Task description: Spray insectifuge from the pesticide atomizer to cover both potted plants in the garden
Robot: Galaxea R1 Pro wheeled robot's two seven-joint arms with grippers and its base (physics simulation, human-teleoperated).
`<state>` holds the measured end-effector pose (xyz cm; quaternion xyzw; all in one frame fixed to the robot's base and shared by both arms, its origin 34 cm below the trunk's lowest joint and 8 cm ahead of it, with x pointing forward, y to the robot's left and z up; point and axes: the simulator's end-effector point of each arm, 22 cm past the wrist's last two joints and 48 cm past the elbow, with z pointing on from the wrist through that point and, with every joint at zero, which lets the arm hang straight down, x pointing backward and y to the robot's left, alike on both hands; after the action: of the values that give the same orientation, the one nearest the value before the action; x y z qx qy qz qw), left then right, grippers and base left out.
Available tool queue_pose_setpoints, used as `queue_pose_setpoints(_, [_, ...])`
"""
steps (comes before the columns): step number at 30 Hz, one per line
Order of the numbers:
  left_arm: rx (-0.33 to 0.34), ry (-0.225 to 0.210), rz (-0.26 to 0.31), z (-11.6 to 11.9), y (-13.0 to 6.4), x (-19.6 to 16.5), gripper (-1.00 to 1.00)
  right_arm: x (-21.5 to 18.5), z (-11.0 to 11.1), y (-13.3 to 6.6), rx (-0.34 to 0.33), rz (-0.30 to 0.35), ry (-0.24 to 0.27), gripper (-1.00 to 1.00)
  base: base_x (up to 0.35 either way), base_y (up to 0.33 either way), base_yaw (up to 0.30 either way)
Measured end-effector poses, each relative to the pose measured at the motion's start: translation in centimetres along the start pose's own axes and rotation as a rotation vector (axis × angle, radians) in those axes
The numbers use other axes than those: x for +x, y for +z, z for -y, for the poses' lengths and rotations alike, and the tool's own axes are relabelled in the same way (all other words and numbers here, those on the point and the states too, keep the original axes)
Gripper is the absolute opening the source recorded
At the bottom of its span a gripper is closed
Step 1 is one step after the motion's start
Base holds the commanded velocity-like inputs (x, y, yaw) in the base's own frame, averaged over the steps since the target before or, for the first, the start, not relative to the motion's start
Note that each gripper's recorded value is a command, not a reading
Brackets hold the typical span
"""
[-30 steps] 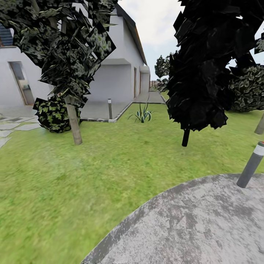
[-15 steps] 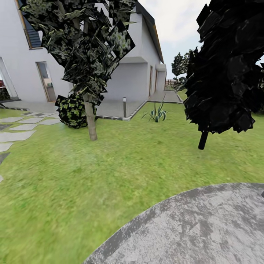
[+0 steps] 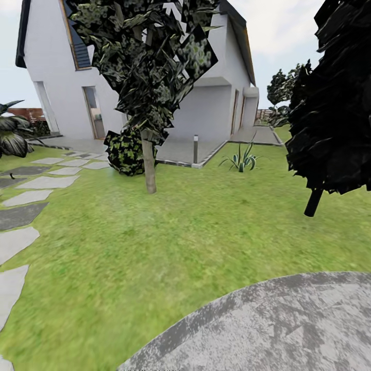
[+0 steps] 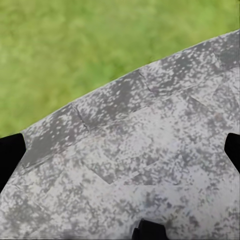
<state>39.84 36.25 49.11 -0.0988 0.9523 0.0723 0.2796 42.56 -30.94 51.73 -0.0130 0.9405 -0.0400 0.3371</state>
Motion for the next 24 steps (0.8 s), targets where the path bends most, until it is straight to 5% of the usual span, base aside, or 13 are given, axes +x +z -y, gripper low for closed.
queue_pose_setpoints(24, [-0.009, -0.011, -0.015, -0.1, 3.5, 3.2, 1.0, 3.6, -0.6, 3.1, -0.005, -0.016, -0.007, 1.0, 0.0, 0.0, 0.27])
